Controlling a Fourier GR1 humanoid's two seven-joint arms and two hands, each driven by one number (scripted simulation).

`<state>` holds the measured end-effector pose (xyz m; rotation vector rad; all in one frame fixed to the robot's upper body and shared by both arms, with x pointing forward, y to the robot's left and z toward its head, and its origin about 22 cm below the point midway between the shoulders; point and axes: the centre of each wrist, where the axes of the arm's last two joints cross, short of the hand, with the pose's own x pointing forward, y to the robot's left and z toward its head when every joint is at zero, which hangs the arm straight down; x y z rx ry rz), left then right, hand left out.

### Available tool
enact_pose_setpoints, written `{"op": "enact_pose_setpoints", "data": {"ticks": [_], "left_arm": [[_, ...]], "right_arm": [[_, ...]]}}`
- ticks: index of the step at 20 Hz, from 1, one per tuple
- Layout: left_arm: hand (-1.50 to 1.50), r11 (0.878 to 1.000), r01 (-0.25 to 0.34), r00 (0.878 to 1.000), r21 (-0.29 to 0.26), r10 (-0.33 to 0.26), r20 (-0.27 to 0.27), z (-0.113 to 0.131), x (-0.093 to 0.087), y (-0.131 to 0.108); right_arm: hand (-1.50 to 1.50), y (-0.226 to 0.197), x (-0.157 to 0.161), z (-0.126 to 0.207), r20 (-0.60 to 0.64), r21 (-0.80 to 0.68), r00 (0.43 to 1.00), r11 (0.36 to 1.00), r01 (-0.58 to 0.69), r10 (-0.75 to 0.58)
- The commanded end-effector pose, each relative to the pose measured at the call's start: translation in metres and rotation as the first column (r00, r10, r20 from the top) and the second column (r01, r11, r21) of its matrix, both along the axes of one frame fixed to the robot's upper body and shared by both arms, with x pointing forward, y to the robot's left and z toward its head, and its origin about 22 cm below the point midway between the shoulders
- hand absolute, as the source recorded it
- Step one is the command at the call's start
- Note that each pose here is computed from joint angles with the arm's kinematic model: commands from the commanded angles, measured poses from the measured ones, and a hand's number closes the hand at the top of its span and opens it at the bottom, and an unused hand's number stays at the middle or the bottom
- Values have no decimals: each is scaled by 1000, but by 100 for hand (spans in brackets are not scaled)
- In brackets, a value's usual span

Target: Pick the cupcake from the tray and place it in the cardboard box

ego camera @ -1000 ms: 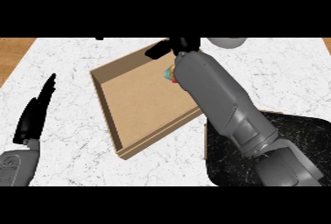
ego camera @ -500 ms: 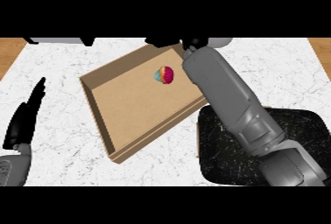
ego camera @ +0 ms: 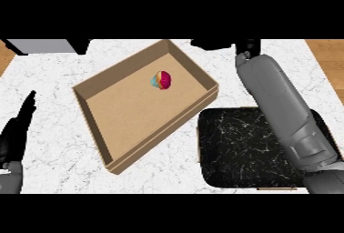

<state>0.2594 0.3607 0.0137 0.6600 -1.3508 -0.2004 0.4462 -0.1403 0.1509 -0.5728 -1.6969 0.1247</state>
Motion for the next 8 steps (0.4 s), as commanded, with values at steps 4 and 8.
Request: {"op": "enact_pose_setpoints", "data": {"ticks": [4, 8], "left_arm": [[0, 1000, -5, 1000, -3, 5, -5, 0, -12, 8], [0, 1000, -9, 1000, 3, 9, 5, -3, -11, 12]], "right_arm": [[-150, -83, -37, -7, -12, -51, 1000, 999, -7, 6], [-150, -115, -61, 14, -86, -85, 994, 994, -73, 66]]}}
